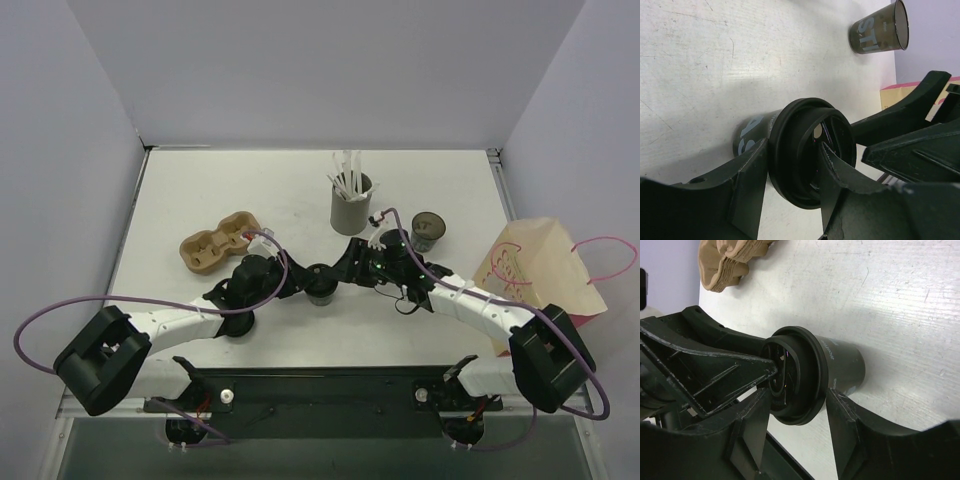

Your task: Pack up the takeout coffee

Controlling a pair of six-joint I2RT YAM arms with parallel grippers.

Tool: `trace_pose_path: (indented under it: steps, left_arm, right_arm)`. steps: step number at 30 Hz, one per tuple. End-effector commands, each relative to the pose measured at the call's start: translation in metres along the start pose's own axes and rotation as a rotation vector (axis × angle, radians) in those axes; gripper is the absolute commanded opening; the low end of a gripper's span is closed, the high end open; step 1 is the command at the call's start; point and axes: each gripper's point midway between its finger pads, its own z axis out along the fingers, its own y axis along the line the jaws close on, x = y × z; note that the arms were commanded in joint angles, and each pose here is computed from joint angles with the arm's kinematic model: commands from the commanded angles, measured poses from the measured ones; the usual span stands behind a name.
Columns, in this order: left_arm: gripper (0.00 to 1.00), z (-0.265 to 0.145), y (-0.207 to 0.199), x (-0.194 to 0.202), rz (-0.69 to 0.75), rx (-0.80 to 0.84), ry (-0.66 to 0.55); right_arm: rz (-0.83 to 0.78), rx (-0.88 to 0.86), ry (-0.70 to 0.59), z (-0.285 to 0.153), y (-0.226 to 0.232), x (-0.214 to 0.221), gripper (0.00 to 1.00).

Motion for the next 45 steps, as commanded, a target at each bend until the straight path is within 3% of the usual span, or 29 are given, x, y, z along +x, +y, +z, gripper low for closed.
trace_pose_path:
  steps: [1,12,45]
  left_arm:
    - [0.48,-0.036,0.110,0.077,0.081,-0.378,0.291]
    - [0.48,-0.034,0.110,0.077,0.075,-0.379,0.291]
    - [0.48,-0.036,0.110,0.079,0.061,-0.372,0.289]
  right_arm:
    - [0.026,0.025,-0.061,-0.014,0.001,-0.007,0.49]
    - [0.226,0.052,-0.125,-0.019,-0.019,0.009,0.37]
    - [0.240,0.024,-0.217,-0.025,-0.004,0.005,0.34]
